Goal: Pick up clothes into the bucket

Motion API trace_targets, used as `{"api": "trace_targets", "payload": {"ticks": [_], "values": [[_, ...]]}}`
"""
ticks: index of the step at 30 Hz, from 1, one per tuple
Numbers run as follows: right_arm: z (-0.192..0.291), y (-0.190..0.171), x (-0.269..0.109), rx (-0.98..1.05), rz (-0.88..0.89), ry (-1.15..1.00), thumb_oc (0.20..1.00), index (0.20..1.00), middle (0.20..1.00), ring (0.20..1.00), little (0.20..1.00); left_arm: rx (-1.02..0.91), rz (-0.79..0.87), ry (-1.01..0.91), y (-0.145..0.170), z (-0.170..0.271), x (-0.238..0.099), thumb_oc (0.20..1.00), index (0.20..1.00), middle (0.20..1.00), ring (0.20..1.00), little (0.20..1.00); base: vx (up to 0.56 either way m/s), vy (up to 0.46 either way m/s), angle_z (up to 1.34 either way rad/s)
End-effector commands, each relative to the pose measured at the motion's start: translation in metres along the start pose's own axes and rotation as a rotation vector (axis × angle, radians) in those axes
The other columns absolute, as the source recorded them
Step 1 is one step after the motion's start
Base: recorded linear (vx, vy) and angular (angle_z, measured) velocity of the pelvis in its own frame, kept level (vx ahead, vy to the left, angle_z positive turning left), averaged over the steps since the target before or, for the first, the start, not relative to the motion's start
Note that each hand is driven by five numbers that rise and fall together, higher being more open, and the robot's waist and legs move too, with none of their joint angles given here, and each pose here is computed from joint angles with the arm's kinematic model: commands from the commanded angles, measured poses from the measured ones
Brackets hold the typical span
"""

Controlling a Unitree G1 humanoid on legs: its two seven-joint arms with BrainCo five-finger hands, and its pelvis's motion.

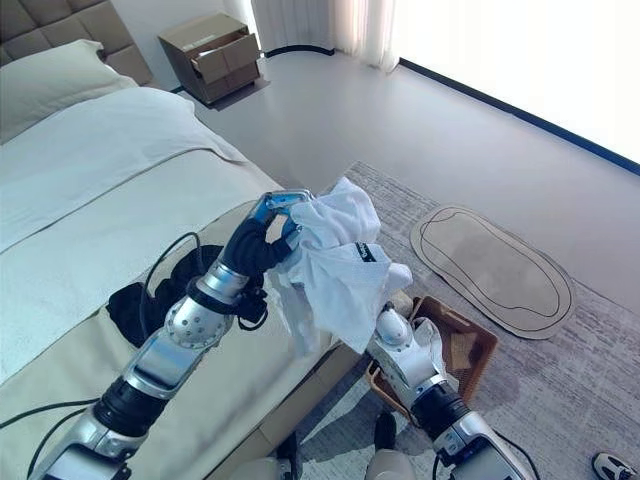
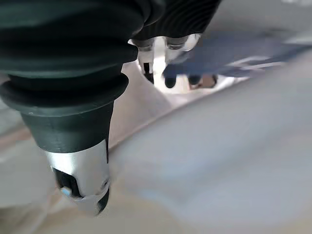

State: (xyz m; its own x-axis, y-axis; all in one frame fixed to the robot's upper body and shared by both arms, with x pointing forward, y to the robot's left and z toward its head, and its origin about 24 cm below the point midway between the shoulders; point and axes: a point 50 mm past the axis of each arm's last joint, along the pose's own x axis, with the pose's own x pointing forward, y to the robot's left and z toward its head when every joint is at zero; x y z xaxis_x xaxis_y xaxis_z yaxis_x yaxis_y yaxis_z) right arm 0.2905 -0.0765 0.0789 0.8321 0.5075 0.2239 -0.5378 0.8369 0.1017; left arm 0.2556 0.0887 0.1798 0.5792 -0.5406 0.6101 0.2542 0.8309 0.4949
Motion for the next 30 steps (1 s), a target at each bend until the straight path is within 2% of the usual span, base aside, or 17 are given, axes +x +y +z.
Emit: {"api": "trace_targets", "payload": {"ticks": [1,10,19,25,26,27,30], "values": [[0.033,0.028,0.019,0.117,0.088,-0.196,0.2,0.2,0.2,0.2,0.2,-0.109,0.012,-0.143,-0.003,0.024,0.007,0.2,0.2,0.2,0.2,0.2,0.0,0.0,0.0],[0.027,0.021,0.011,0.091,0.053,-0.178,0.2,0.2,0.2,0.2,0.2,-0.104,0.041,-0.122,0.003,0.021,0.002,0.2,0.2,0.2,0.2,0.2,0.0,0.0,0.0],[0.016,-0.006,-0.011,0.122,-0.08,-0.153,0.2,0.2,0.2,0.2,0.2,-0.054,0.091,-0.061,0.013,0.011,-0.01,0.2,0.2,0.2,0.2,0.2,0.0,-0.002,0.0],[0.009,-0.033,-0.039,0.18,-0.235,-0.158,0.2,0.2,0.2,0.2,0.2,0.045,0.162,0.128,0.024,-0.017,-0.045,0.2,0.2,0.2,0.2,0.2,0.0,0.0,0.0],[0.008,-0.036,-0.042,0.198,-0.263,-0.165,0.2,0.2,0.2,0.2,0.2,0.041,0.168,0.168,0.023,-0.023,-0.052,0.385,0.385,0.385,0.385,0.385,0.0,0.0,0.0],[0.007,-0.037,-0.044,0.212,-0.275,-0.165,0.2,0.2,0.2,0.2,0.2,0.031,0.173,0.194,0.022,-0.028,-0.057,1.0,1.0,1.0,1.0,1.0,0.0,0.0,0.0],[0.006,-0.041,-0.049,0.248,-0.304,-0.18,0.2,0.2,0.2,0.2,0.2,0.091,0.141,0.272,0.018,-0.041,-0.068,1.0,1.0,1.0,1.0,1.0,0.0,0.0,0.0]]}}
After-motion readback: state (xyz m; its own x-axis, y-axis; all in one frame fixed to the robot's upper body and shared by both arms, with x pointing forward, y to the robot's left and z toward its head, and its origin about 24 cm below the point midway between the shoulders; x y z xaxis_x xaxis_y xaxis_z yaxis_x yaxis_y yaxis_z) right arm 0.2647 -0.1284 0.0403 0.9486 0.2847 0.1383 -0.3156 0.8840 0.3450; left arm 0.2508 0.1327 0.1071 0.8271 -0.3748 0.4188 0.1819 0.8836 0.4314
